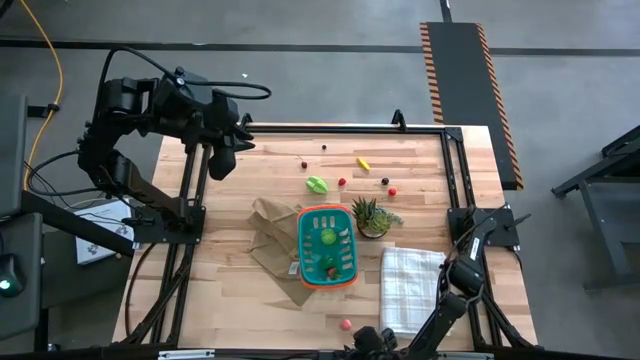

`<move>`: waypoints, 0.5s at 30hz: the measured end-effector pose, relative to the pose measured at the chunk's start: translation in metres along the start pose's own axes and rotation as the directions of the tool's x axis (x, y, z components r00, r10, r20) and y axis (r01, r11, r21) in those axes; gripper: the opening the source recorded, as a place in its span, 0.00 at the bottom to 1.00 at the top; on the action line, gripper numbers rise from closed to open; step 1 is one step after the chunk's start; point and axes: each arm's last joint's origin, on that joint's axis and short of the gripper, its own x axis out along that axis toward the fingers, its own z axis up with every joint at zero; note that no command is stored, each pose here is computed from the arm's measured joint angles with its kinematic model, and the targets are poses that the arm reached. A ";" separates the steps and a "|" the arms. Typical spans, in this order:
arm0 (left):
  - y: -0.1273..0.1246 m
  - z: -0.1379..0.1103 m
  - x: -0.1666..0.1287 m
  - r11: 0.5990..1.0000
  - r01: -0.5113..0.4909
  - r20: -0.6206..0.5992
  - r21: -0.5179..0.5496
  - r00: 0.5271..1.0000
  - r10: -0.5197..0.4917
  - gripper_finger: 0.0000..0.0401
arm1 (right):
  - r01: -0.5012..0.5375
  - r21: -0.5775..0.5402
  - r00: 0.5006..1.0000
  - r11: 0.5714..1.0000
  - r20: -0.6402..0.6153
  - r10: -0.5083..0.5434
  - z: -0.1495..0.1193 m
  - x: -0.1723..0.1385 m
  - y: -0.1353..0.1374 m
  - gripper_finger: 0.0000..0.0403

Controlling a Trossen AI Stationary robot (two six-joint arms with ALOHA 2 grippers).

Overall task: Pick and placing Produce into tupperware
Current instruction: Put the pink peach into the green basket

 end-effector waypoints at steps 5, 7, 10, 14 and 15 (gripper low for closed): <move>0.000 0.000 0.000 0.999 0.000 -0.001 -0.039 1.000 0.000 0.20 | -0.011 0.002 1.000 1.000 -0.011 0.011 0.012 -0.004 0.010 0.41; 0.000 0.000 0.000 0.999 -0.005 0.000 -0.051 1.000 0.005 0.20 | -0.010 -0.017 1.000 1.000 -0.010 0.010 0.017 -0.006 0.013 0.41; 0.001 0.000 0.000 0.998 -0.021 0.001 -0.051 1.000 0.021 0.20 | 0.011 -0.025 1.000 1.000 -0.003 -0.011 0.024 -0.009 0.015 0.41; 0.001 0.001 0.001 0.998 -0.036 0.000 -0.054 0.999 0.037 0.20 | 0.047 -0.035 0.999 0.998 -0.010 -0.047 0.030 -0.011 0.014 0.41; 0.001 0.001 0.001 0.998 -0.038 0.000 -0.054 0.999 0.038 0.20 | 0.057 -0.038 0.998 0.998 -0.019 -0.058 0.030 -0.011 0.013 0.41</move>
